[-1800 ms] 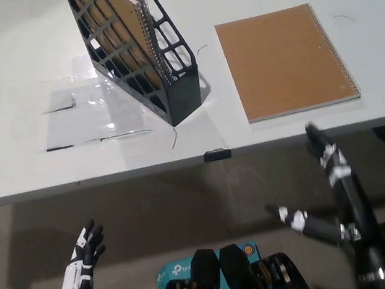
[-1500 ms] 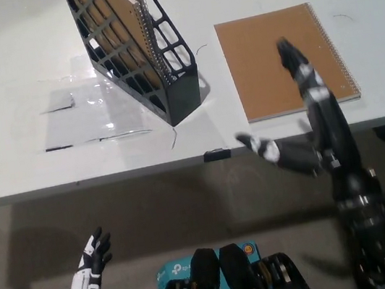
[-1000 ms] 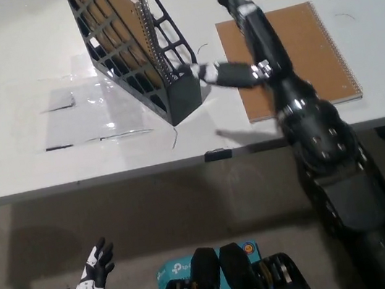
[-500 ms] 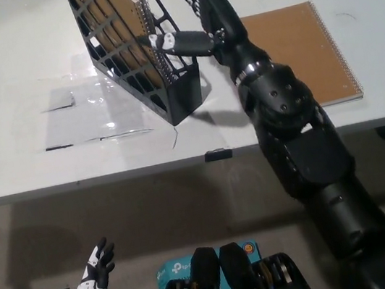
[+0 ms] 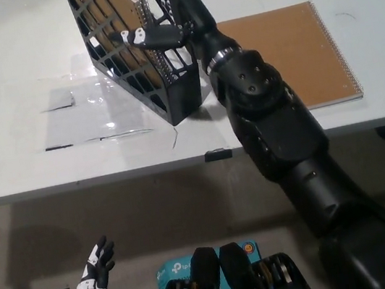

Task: Use the right hand to pick up a book from the book holder on the left side and put it on another book on the right side

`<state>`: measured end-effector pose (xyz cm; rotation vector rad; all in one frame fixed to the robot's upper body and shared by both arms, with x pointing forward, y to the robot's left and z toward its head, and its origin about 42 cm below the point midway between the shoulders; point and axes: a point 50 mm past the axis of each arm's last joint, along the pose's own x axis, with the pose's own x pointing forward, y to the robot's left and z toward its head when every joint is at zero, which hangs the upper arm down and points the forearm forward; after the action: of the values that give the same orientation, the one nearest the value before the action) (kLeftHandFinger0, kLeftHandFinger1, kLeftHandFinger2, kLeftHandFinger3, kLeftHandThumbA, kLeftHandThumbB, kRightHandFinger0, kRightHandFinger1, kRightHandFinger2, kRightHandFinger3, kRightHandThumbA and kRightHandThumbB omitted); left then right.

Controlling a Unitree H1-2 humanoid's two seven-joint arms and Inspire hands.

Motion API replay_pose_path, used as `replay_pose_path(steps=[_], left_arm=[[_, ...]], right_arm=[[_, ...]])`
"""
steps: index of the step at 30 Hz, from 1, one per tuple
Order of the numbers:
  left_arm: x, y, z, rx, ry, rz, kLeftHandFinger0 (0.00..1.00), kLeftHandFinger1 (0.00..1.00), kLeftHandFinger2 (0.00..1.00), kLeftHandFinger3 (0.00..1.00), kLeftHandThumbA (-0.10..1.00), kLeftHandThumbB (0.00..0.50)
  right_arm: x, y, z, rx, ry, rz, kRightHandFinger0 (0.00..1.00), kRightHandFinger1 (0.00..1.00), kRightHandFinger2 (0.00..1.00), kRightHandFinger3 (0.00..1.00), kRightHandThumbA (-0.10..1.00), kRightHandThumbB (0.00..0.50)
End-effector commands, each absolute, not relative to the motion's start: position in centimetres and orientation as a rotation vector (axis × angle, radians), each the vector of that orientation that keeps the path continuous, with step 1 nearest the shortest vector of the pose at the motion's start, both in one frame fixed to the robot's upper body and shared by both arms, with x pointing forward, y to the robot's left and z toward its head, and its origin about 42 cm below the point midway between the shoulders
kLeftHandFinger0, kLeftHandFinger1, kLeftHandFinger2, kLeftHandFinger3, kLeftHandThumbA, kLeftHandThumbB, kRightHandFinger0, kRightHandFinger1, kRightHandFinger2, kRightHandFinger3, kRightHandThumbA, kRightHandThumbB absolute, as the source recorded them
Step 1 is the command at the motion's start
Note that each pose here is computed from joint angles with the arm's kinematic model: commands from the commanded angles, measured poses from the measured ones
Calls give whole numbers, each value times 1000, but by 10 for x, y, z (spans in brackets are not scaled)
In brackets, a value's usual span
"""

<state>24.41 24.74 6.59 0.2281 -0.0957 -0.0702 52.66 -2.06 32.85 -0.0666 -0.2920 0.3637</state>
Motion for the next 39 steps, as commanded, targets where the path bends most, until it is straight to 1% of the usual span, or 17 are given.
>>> replay_pose_path(steps=[1, 3, 7, 12, 14, 15, 17, 20, 22, 23, 30, 33, 34, 36, 37, 38, 39], left_arm=[[248, 248, 80, 251, -171, -87, 1000, 1000, 1000, 1000, 1000, 207], [248, 248, 81, 260, -179, -87, 1000, 1000, 1000, 1000, 1000, 204], [249, 248, 80, 266, -183, -92, 1000, 1000, 1000, 1000, 1000, 201], [249, 249, 81, 267, -181, -89, 1000, 1000, 1000, 1000, 1000, 206], [249, 250, 81, 269, -177, -87, 1000, 1000, 1000, 1000, 1000, 209], [249, 249, 81, 263, -177, -86, 1000, 1000, 1000, 1000, 1000, 192], [249, 249, 82, 258, -174, -91, 1000, 1000, 1000, 1000, 1000, 187], [250, 249, 84, 256, -174, -93, 1000, 1000, 1000, 1000, 1000, 162], [251, 249, 86, 257, -181, -93, 1000, 1000, 1000, 1000, 1000, 149], [251, 250, 86, 261, -177, -93, 1000, 1000, 1000, 1000, 1000, 148], [252, 250, 88, 268, -176, -99, 1000, 1000, 1000, 1000, 1000, 127], [253, 250, 88, 255, -170, -102, 1000, 1000, 1000, 1000, 1000, 129], [254, 250, 87, 259, -174, -104, 1000, 1000, 1000, 1000, 1000, 135], [255, 250, 88, 271, -177, -103, 1000, 1000, 1000, 1000, 1000, 134], [255, 251, 89, 274, -178, -103, 1000, 1000, 1000, 1000, 1000, 134], [256, 251, 89, 274, -186, -105, 1000, 1000, 1000, 1000, 1000, 130], [256, 252, 89, 272, -186, -106, 1000, 1000, 1000, 1000, 1000, 129]], right_arm=[[532, -9, 368, -111, -387, 346, 1000, 1000, 1000, 1000, 1000, 249], [534, -9, 368, -123, -387, 341, 1000, 1000, 1000, 1000, 1000, 260], [537, -9, 368, -143, -376, 334, 1000, 1000, 1000, 1000, 1000, 265], [543, -14, 364, -184, -377, 330, 1000, 1000, 1000, 1000, 1000, 290], [545, -15, 361, -193, -372, 329, 1000, 1000, 1000, 1000, 1000, 290], [547, -17, 360, -195, -360, 326, 1000, 1000, 1000, 1000, 1000, 270], [549, -18, 357, -194, -350, 321, 1000, 1000, 1000, 1000, 1000, 254], [552, -20, 354, -200, -343, 317, 1000, 1000, 1000, 1000, 1000, 240], [552, -20, 354, -206, -346, 318, 1000, 1000, 1000, 1000, 1000, 246], [552, -20, 354, -208, -350, 319, 1000, 1000, 1000, 1000, 1000, 263], [551, -15, 354, -190, -330, 332, 1000, 1000, 1000, 1000, 1000, 259], [550, -12, 355, -168, -316, 345, 1000, 1000, 1000, 1000, 999, 280], [550, -11, 356, -168, -317, 344, 1000, 1000, 1000, 1000, 997, 279], [548, -8, 357, -159, -331, 349, 1000, 1000, 1000, 1000, 987, 254], [548, -8, 357, -157, -333, 350, 1000, 1000, 1000, 1000, 987, 251], [545, -3, 359, -171, -349, 353, 1000, 1000, 1000, 1000, 1000, 289], [544, -2, 359, -175, -352, 352, 1000, 1000, 1000, 1000, 1000, 302]])
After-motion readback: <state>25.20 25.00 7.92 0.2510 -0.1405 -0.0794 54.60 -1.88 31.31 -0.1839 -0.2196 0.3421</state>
